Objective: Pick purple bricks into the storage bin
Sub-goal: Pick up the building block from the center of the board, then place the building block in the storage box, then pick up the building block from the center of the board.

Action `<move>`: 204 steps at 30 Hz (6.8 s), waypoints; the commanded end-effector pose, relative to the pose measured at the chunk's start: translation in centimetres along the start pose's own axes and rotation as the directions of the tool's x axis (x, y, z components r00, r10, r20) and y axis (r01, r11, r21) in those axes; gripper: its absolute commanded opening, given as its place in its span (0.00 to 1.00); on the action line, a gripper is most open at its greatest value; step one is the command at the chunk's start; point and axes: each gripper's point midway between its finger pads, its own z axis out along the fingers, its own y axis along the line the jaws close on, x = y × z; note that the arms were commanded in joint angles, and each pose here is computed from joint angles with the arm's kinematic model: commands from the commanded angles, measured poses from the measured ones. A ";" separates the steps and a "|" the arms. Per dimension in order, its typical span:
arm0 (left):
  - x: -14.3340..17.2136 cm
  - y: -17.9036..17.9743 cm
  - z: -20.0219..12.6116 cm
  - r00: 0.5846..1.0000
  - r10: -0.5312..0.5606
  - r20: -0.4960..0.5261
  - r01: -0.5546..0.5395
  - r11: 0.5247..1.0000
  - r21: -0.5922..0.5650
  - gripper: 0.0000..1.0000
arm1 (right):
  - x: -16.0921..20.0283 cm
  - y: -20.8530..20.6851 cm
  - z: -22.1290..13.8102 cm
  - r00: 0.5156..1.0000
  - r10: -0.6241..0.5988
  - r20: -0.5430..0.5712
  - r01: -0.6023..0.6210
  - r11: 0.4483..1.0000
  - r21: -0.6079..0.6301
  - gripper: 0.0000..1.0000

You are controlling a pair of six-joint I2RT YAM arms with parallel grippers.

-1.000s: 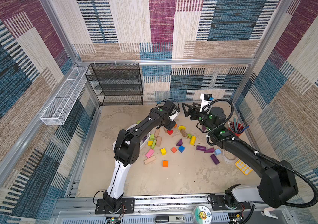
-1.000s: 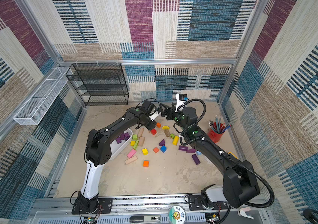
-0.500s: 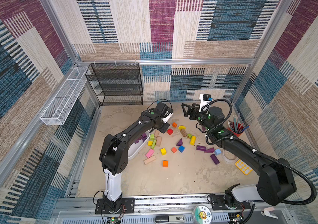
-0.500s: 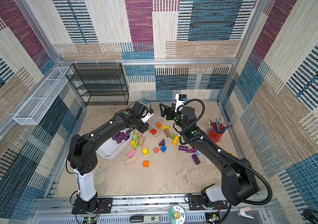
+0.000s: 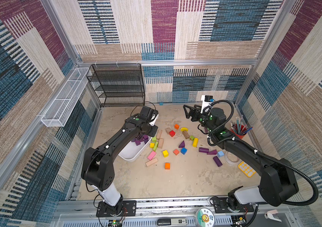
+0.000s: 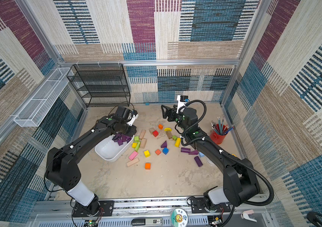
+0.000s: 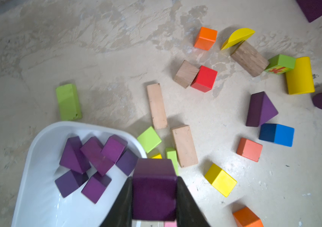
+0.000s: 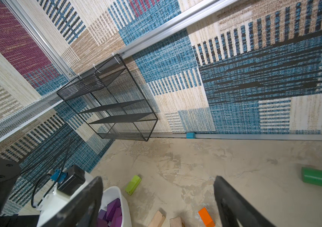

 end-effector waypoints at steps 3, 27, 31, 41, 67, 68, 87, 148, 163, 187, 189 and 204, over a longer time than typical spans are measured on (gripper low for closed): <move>0.6 1.6 -1.0 0.994 -0.104 0.021 0.105 0.994 -0.009 0.28 | -0.2 1.5 0.6 1.000 0.013 -0.007 -0.014 0.997 -0.081 0.88; 6.4 11.7 -0.9 0.901 -0.434 0.031 0.425 0.864 -0.271 0.27 | 4.3 6.1 1.5 0.986 -0.148 -0.074 0.107 0.911 -0.398 0.90; 7.2 12.1 -0.4 0.891 -0.453 0.027 0.441 0.849 -0.291 0.27 | 5.2 6.8 1.8 0.980 -0.182 -0.083 0.130 0.895 -0.426 0.91; 9.4 12.8 1.7 0.883 -0.468 -0.043 0.423 0.831 -0.361 0.27 | 8.1 7.5 3.3 0.956 -0.277 -0.095 0.211 0.877 -0.431 0.91; 11.8 13.5 6.0 0.857 -0.498 -0.133 0.413 0.818 -0.400 0.28 | 9.4 7.5 3.6 0.968 -0.249 -0.039 0.212 0.888 -0.409 0.91; 11.9 13.5 6.1 0.854 -0.502 -0.135 0.418 0.818 -0.396 0.28 | 9.5 7.4 3.7 0.968 -0.249 -0.043 0.211 0.888 -0.409 0.91; 10.6 14.4 5.1 0.853 -0.513 -0.093 0.445 0.810 -0.382 0.47 | 10.5 8.2 4.3 0.970 -0.232 -0.076 0.176 0.879 -0.442 0.91; 1.4 -5.2 -4.1 0.929 -0.371 0.009 0.329 0.835 0.441 0.86 | 11.8 -11.1 0.7 0.871 -0.029 -0.491 0.327 0.780 0.534 0.92; 2.0 -8.0 -4.0 0.960 -0.278 0.020 0.247 0.881 0.403 0.81 | 10.9 -16.9 -1.7 0.833 0.056 -0.550 0.331 0.746 0.578 0.92; 3.0 -13.7 -4.5 0.981 -0.189 -0.043 0.183 0.831 0.525 0.78 | 14.1 -24.9 -1.1 0.741 0.192 -0.644 0.366 0.688 0.627 0.82; 2.8 -13.6 -4.7 0.981 -0.192 -0.034 0.181 0.833 0.523 0.78 | 14.2 -25.2 -1.0 0.738 0.197 -0.646 0.369 0.683 0.631 0.80; 2.6 -13.6 -4.9 0.979 -0.201 -0.029 0.186 0.830 0.526 0.78 | 16.1 -27.0 -1.1 0.696 0.234 -0.679 0.383 0.678 0.627 0.63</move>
